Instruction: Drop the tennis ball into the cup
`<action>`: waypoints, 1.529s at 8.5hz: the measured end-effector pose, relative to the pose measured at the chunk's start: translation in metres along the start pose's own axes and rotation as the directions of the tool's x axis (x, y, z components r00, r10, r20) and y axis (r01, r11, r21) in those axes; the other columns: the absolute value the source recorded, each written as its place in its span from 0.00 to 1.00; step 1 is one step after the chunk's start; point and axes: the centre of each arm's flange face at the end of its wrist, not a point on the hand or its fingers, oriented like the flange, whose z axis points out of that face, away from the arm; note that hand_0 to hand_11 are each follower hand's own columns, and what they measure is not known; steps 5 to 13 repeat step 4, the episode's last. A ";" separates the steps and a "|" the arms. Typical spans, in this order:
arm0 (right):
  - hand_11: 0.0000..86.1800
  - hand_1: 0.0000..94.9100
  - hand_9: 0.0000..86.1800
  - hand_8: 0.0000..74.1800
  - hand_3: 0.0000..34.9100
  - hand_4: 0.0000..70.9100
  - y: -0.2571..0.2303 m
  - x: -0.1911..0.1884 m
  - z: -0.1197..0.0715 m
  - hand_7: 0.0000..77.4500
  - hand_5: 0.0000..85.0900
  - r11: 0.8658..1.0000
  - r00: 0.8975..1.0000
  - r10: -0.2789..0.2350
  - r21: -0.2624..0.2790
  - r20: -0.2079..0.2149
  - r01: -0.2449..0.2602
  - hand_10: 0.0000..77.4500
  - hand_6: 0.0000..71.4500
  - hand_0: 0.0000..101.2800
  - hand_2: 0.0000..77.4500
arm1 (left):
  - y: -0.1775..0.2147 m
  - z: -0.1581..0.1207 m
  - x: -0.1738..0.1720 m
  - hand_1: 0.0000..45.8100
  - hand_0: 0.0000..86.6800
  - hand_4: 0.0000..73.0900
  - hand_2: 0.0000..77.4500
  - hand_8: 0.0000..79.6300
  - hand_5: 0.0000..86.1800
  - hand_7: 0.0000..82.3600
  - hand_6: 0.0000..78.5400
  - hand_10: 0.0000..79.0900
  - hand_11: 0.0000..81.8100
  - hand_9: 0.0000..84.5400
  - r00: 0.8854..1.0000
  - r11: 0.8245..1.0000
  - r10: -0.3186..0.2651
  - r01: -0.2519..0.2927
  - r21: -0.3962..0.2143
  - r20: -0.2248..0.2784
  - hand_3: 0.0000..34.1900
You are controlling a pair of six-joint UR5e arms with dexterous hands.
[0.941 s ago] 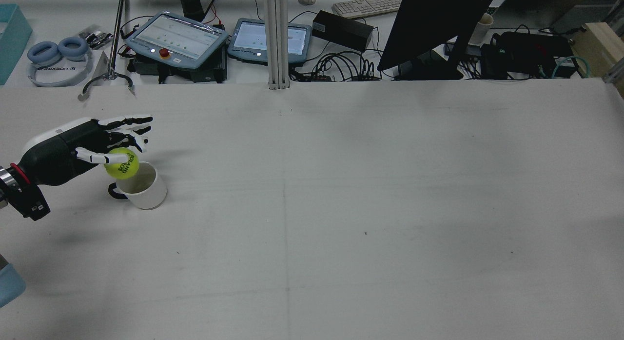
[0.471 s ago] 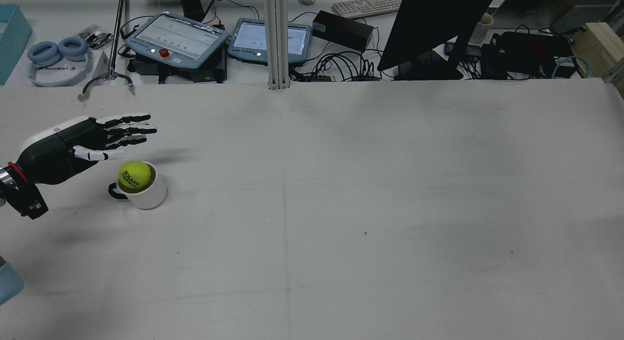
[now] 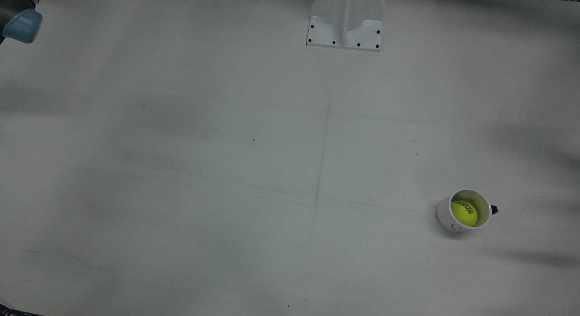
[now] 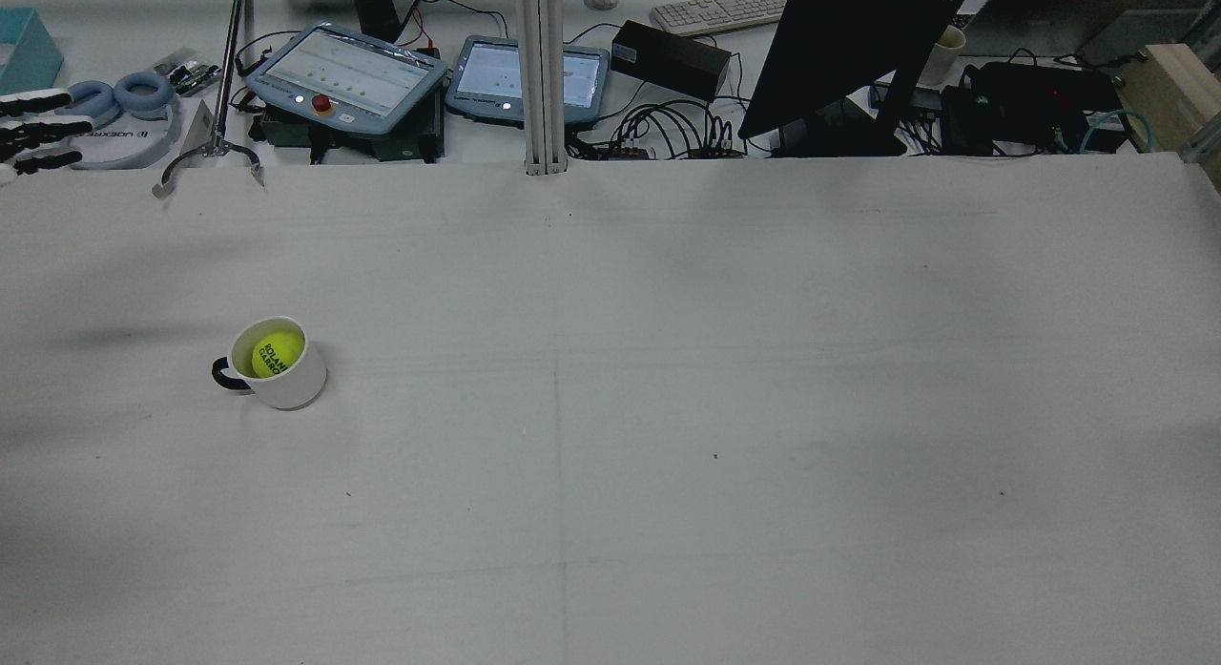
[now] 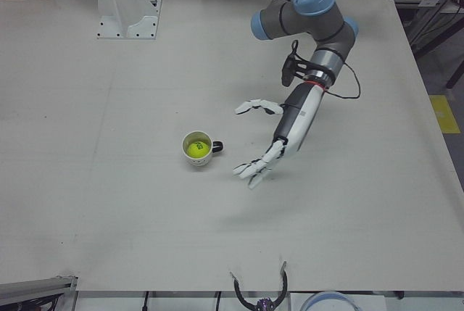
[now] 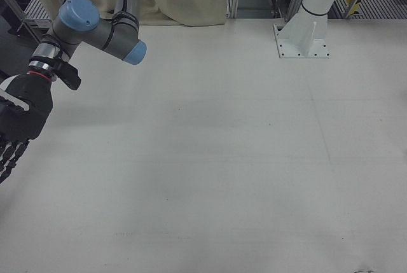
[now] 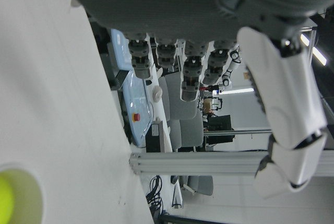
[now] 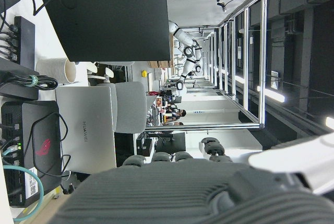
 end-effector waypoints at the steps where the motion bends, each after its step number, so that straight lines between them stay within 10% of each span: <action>1: 0.01 0.01 0.00 0.00 0.00 0.00 0.000 0.000 0.000 0.00 0.00 1.000 1.000 0.000 0.000 0.000 0.000 0.00 0.00 0.00 0.01 | -0.013 -0.030 0.050 0.32 0.53 0.28 0.38 0.14 0.12 0.18 0.38 0.14 0.22 0.11 0.996 0.999 0.024 -0.022 0.024 -0.081 0.00; 4: 0.01 0.01 0.00 0.00 0.00 0.00 -0.001 0.000 0.000 0.01 0.00 1.000 1.000 0.000 0.002 -0.001 0.000 0.00 0.00 0.00 0.01 | -0.043 -0.098 0.115 0.35 0.54 0.28 0.35 0.16 0.13 0.20 0.50 0.17 0.25 0.13 0.975 0.995 0.081 -0.067 0.074 -0.209 0.00; 13: 0.01 0.01 0.00 0.00 0.00 0.00 -0.001 0.000 0.000 0.01 0.00 1.000 1.000 0.000 0.002 -0.001 0.000 0.00 0.00 0.00 0.01 | -0.043 -0.098 0.115 0.35 0.54 0.28 0.35 0.16 0.13 0.20 0.50 0.17 0.25 0.13 0.975 0.995 0.081 -0.067 0.074 -0.209 0.00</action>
